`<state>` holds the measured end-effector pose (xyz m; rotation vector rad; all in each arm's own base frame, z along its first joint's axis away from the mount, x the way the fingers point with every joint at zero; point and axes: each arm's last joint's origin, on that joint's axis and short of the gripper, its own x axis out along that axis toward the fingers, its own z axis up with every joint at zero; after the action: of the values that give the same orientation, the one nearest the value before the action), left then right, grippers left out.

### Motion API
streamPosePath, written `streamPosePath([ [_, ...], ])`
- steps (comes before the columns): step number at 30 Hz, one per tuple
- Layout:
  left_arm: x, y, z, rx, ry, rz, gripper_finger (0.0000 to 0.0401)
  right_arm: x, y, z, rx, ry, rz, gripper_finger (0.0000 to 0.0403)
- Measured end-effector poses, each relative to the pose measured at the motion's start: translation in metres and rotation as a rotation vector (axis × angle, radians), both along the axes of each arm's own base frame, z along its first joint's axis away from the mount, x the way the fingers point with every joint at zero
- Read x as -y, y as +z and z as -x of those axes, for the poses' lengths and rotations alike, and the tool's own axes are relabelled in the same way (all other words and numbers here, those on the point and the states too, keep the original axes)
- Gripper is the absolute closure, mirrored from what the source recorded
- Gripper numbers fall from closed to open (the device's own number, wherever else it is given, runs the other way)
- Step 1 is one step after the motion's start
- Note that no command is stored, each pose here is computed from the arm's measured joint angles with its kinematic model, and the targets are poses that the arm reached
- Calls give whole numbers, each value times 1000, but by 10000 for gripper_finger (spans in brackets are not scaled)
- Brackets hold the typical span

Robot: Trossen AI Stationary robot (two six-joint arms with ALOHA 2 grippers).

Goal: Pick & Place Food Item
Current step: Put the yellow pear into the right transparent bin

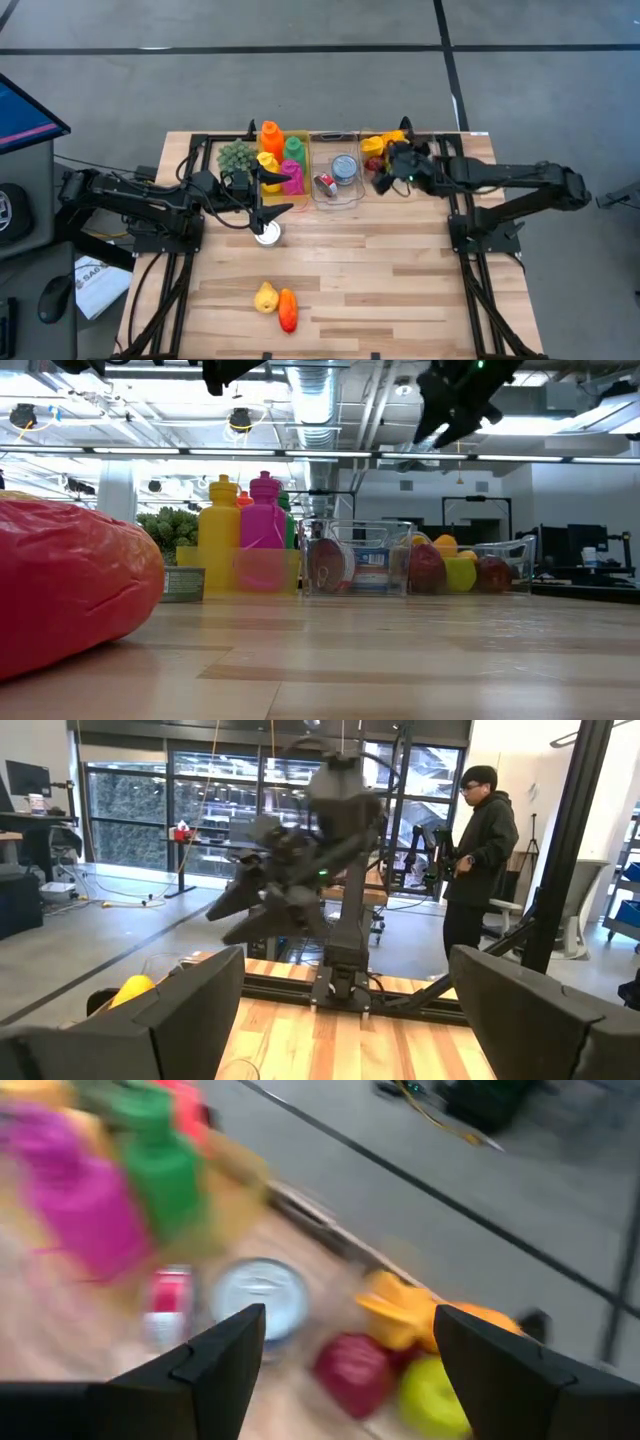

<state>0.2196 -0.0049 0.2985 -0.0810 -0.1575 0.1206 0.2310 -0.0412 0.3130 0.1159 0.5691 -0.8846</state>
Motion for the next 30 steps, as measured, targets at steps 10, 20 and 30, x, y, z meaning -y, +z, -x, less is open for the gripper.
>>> streamPosePath([
  [10,0,0,0,-1,-2,0,60,-56,5,-18,80,267,43,117],
  [20,24,-31,2,-318,-126,90,60,-91,4,-13,86,398,25,117],
  [30,69,-39,15,-398,-247,65,60,-93,4,-13,110,389,4,117],
])
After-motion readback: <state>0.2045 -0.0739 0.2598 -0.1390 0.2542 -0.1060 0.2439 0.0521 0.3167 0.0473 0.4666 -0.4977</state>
